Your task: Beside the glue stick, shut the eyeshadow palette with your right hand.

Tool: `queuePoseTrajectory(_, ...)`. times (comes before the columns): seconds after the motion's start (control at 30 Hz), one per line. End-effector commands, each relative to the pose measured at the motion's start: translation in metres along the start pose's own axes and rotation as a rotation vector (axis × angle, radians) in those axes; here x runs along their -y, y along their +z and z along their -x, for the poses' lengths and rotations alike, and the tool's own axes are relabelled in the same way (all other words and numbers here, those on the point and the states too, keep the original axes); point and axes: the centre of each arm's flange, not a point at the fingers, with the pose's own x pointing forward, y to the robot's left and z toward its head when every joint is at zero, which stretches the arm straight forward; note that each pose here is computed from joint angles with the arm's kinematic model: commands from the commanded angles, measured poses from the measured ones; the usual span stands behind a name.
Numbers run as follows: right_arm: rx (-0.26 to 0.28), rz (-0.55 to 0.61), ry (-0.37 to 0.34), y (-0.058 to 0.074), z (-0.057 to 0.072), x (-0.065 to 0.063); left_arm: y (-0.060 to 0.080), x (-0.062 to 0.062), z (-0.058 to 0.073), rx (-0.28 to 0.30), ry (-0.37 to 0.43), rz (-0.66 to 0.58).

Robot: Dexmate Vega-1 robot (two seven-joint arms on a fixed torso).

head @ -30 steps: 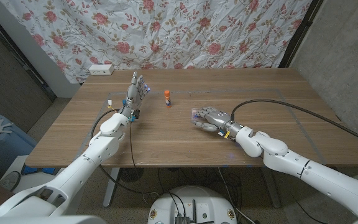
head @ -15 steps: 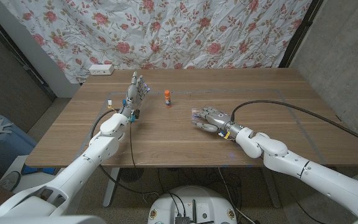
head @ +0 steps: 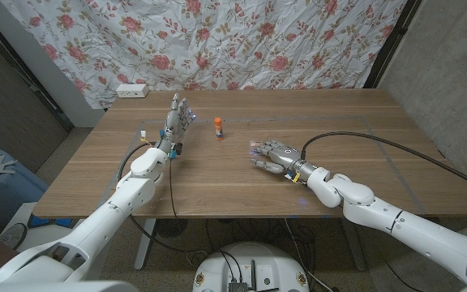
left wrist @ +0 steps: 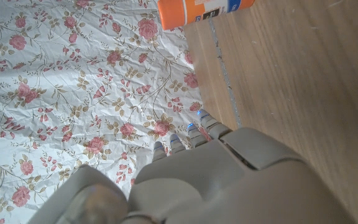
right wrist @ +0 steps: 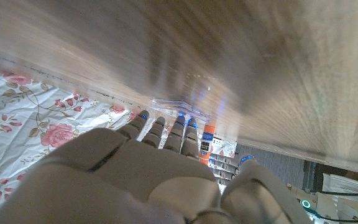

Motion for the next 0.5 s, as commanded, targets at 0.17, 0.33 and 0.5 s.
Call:
queuePoseTrajectory(0.17, 0.006, 0.028, -0.022, -0.0017, 0.0037, -0.0144, -0.0001, 0.0000, 0.0001, -0.001, 0.000, 0.000)
queuePoseTrajectory(0.33, 0.009, 0.031, -0.023, -0.0022, 0.0035, -0.0169, -0.0001, 0.0000, 0.0001, 0.000, 0.000, 0.000)
queuePoseTrajectory(0.5, 0.014, 0.034, -0.027, -0.0034, 0.0037, -0.0181, -0.0001, 0.0000, 0.0000, 0.000, 0.000, 0.000)
